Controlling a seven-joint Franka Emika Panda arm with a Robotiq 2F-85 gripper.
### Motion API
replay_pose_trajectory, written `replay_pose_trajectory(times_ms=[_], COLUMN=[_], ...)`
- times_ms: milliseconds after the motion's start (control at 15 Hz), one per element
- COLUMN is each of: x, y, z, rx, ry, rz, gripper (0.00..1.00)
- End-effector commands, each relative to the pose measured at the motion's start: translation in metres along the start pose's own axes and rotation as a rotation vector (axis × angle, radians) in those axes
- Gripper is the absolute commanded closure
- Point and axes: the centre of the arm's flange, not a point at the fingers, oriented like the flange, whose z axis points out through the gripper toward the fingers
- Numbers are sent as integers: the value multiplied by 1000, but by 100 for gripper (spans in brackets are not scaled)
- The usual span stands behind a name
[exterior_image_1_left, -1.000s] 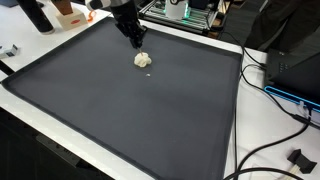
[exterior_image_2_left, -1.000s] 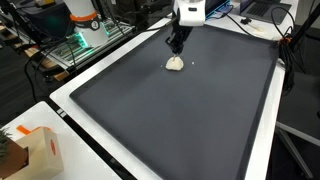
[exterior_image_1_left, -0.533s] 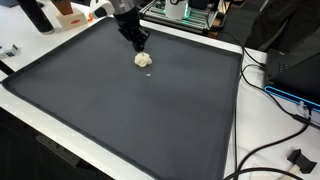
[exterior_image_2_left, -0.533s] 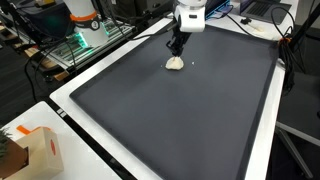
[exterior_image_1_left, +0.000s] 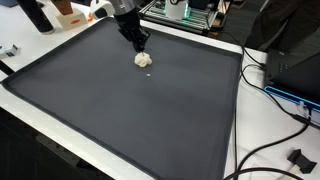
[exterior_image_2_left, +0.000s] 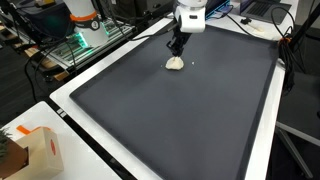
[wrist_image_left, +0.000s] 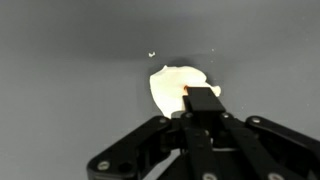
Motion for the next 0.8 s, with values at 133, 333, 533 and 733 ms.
replay_pose_trajectory(times_ms=[133,333,533,733], x=[-3,-7,-11,-15], y=[0,-2,-4,-5], z=[-4,-12,-23,-37], rx=[7,2,-4,-6], ry=[-9,1,17,36], rz=[13,11,13,17], gripper=[97,97,97,97])
